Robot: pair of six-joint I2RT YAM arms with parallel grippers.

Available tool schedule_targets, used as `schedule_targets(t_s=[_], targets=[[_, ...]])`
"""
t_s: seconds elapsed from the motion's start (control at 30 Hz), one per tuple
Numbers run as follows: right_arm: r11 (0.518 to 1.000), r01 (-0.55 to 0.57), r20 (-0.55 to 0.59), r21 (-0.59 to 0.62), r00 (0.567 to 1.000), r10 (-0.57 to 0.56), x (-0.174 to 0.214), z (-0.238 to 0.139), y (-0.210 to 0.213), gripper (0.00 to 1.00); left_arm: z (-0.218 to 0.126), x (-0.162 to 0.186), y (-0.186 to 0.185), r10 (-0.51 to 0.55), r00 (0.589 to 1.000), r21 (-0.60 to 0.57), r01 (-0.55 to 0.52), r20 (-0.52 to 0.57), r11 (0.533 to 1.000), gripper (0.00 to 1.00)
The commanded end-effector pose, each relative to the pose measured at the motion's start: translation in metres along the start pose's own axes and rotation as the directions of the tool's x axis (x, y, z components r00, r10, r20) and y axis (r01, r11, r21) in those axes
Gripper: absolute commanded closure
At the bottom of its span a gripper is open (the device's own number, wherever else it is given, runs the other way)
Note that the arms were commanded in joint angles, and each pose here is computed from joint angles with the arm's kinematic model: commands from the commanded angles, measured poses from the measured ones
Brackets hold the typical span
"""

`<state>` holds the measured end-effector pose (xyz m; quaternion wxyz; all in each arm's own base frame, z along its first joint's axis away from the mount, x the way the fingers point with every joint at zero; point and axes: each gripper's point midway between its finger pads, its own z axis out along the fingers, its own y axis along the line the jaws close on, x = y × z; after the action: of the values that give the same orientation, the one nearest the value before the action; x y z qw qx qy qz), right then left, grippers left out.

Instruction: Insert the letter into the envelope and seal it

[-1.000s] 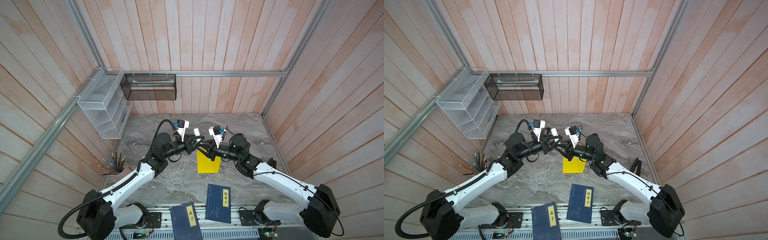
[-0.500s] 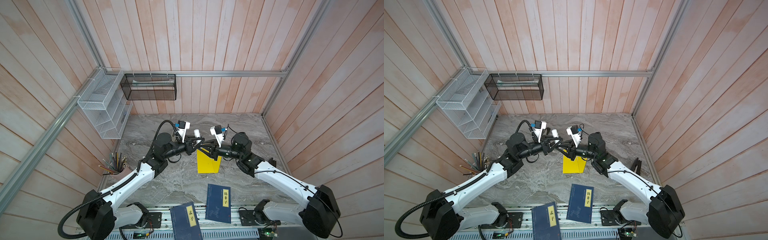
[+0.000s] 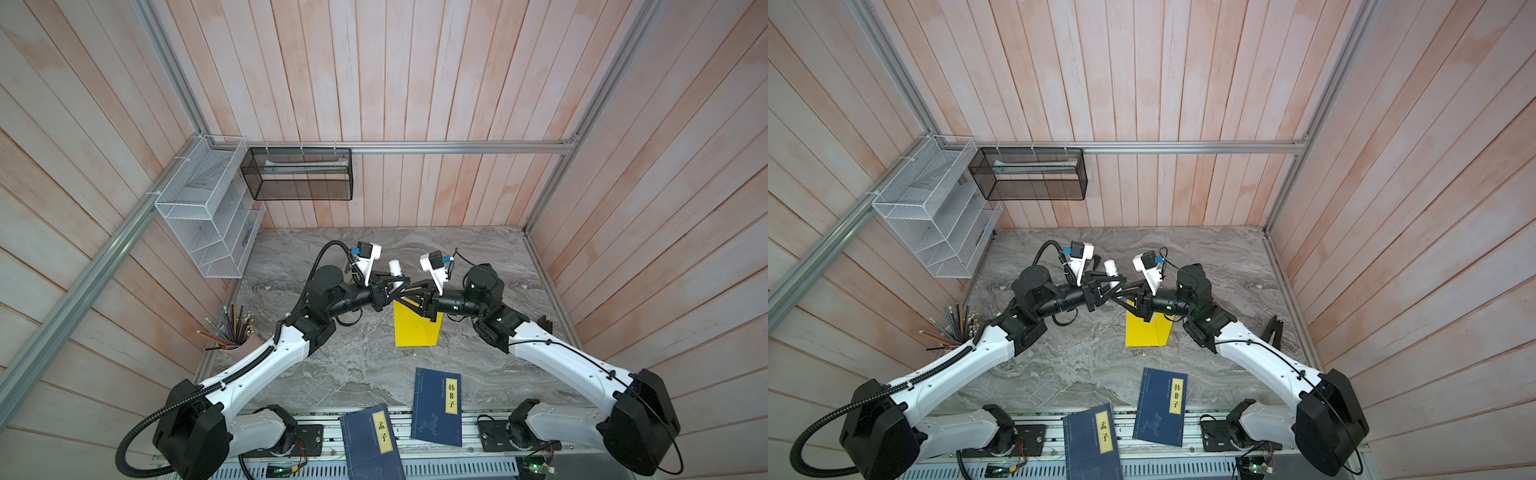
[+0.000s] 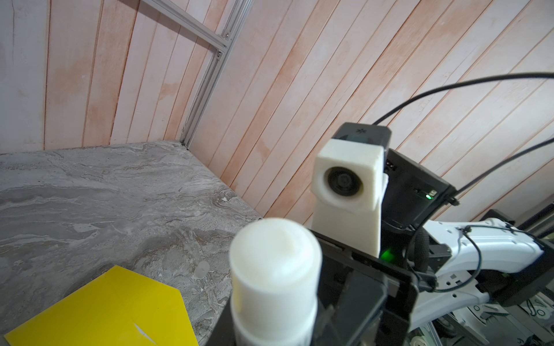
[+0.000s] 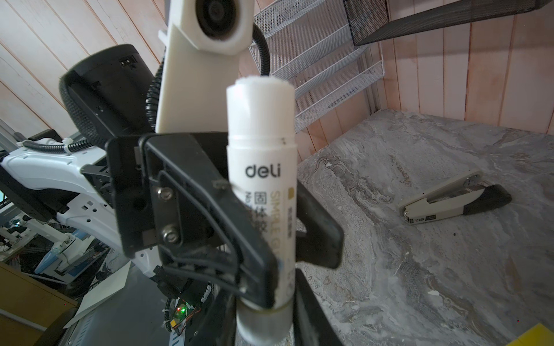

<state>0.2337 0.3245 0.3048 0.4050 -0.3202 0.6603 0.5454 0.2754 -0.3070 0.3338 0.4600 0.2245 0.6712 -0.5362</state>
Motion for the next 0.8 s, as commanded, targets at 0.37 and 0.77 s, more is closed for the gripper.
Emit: schedule_targets(t_s=[0.37, 0.77], targets=[[0.939, 0.094, 0.043, 0.329, 0.992, -0.115, -0.011, -0.001, -0.025, 0.48, -0.003, -0.022, -0.004, 0.057, 0.995, -0.036, -0.054, 0.079, 0.998, 1.00], [0.900, 0.120, 0.082, 0.419, 0.982, -0.170, -0.026, 0.000, -0.023, 0.75, -0.002, -0.021, -0.003, 0.069, 0.994, -0.065, -0.064, 0.082, 0.996, 1.00]])
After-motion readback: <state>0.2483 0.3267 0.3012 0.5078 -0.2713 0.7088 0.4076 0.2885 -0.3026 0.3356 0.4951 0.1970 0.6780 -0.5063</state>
